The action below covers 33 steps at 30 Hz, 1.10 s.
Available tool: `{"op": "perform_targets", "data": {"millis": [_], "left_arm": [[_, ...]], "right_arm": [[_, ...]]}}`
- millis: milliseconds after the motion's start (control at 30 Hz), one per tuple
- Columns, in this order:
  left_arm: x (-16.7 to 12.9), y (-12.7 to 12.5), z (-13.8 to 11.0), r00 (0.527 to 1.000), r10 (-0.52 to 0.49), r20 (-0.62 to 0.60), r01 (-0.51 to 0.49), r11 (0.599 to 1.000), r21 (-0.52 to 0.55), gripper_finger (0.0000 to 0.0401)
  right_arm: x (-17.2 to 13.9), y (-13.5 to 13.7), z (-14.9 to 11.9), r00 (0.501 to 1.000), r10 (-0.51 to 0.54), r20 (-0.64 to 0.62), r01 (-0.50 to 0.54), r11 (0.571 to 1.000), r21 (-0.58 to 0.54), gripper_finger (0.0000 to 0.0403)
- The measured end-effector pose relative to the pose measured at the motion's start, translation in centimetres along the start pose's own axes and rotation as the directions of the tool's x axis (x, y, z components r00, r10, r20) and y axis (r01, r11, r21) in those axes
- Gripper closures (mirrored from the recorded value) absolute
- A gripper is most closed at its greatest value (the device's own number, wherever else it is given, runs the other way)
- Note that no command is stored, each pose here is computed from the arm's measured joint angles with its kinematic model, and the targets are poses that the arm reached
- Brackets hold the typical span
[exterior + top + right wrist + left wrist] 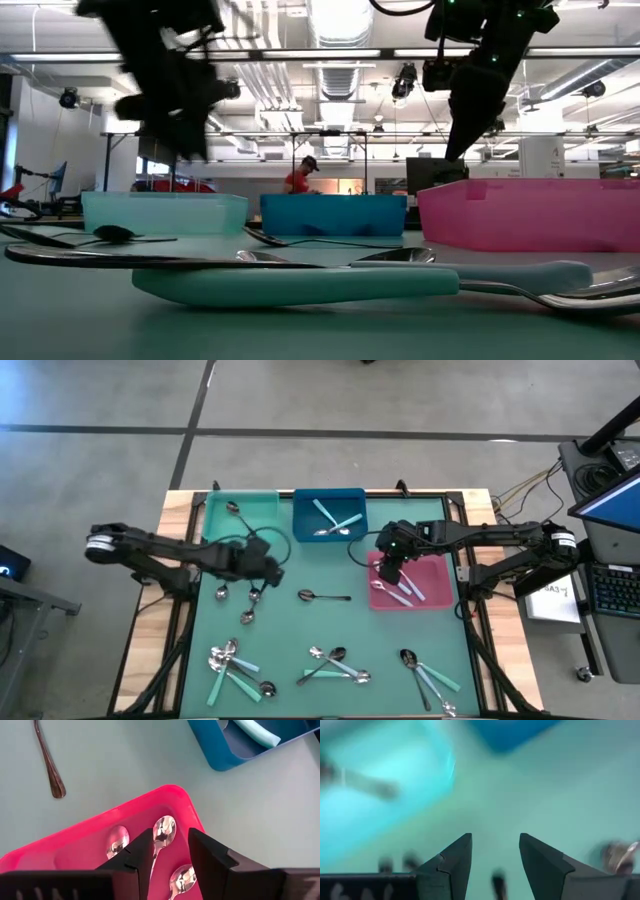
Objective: Sort silverware by color (type)
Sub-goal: Put the black spoon into the green bin
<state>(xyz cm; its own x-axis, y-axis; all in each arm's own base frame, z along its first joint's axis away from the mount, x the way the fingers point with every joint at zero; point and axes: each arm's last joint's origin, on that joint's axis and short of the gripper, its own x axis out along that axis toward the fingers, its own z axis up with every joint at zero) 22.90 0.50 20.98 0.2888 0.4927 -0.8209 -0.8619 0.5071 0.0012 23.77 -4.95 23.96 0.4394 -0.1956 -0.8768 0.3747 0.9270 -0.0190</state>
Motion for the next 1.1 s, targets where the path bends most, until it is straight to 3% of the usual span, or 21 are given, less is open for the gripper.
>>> {"op": "perform_targets", "data": {"millis": [200, 367, 800, 1100], "left_arm": [[1.6, 1.9, -4.2, 0.990, 0.050, -0.131, -0.073, 0.982, -0.174, 0.0251], [3.1, 2.6, -6.0, 0.991, 0.040, -0.128, -0.072, 0.964, -0.256, 0.0251], [4.3, 3.7, -7.6, 0.981, 0.047, -0.187, -0.102, 0.950, -0.296, 0.0257], [5.1, 4.7, -8.8, 0.976, 0.057, -0.209, -0.121, 0.943, -0.310, 0.0335]], "right_arm": [[0.0, 0.0, 0.2, 1.000, 0.003, 0.021, -0.003, 1.000, 0.006, 0.0291], [0.0, 0.1, 0.4, 0.999, 0.008, 0.043, -0.008, 1.000, 0.017, 0.0291], [0.0, 0.1, 0.4, 0.999, 0.008, 0.038, -0.009, 1.000, 0.028, 0.0291], [0.0, 0.1, 0.4, 0.999, 0.008, 0.038, -0.009, 1.000, 0.013, 0.0291]]}}
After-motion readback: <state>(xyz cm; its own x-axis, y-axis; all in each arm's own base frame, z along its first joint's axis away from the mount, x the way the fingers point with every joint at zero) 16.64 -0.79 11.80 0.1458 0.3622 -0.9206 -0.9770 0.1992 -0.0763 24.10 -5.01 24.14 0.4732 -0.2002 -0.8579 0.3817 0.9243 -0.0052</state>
